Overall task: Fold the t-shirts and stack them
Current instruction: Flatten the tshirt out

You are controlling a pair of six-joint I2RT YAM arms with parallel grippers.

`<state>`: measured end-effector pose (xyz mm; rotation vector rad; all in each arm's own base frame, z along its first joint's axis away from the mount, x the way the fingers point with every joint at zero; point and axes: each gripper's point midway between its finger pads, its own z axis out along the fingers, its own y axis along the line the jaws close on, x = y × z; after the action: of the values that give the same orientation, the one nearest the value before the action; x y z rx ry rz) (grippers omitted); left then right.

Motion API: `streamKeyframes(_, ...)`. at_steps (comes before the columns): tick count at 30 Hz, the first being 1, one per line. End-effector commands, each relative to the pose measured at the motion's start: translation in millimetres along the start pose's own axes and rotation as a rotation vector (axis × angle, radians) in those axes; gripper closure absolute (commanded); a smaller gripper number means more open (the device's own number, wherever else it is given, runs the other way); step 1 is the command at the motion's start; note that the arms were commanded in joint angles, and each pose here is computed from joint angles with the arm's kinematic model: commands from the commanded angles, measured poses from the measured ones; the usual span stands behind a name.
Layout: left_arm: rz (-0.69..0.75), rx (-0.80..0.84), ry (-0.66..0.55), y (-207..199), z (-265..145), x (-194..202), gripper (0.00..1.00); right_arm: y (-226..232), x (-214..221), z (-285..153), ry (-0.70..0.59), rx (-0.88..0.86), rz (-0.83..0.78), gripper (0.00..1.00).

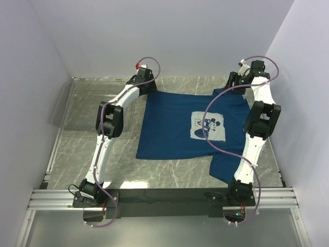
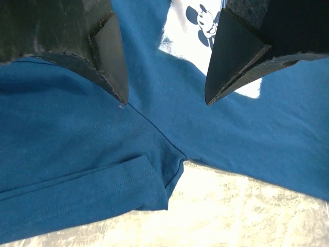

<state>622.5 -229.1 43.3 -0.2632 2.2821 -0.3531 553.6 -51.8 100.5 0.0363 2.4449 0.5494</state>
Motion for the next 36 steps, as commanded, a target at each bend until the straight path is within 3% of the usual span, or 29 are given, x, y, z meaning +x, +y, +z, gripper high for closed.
streamKeyframes(1,0.030,-0.046,-0.057,13.2,4.9,-17.0,0.37,-1.6,-13.4,-1.3,-0.044,0.000,-0.010,0.32)
streamKeyframes(6,0.049,-0.038,-0.036,17.5,14.8,-6.5,0.38,-8.6,-19.6,4.3,-0.067,0.031,0.034,0.32)
streamKeyframes(11,0.046,-0.003,0.017,14.4,20.9,13.0,0.50,-24.0,-29.1,11.1,-0.107,0.112,0.159,0.33)
streamKeyframes(21,0.037,0.054,0.029,4.5,12.1,14.4,0.93,-51.2,-47.3,27.0,-0.225,0.215,0.425,0.28)
streamKeyframes(24,0.026,0.071,0.015,-1.0,6.0,7.4,0.99,-63.0,-48.0,31.2,-0.252,0.264,0.464,0.28)
streamKeyframes(30,0.014,0.083,-0.010,-6.3,-6.7,-3.8,1.00,-90.0,-57.5,32.2,-0.312,0.396,0.441,0.32)
streamKeyframes(36,0.022,0.068,0.013,-2.1,-16.6,0.9,1.00,-91.9,-59.0,33.8,-0.296,0.416,0.389,0.34)
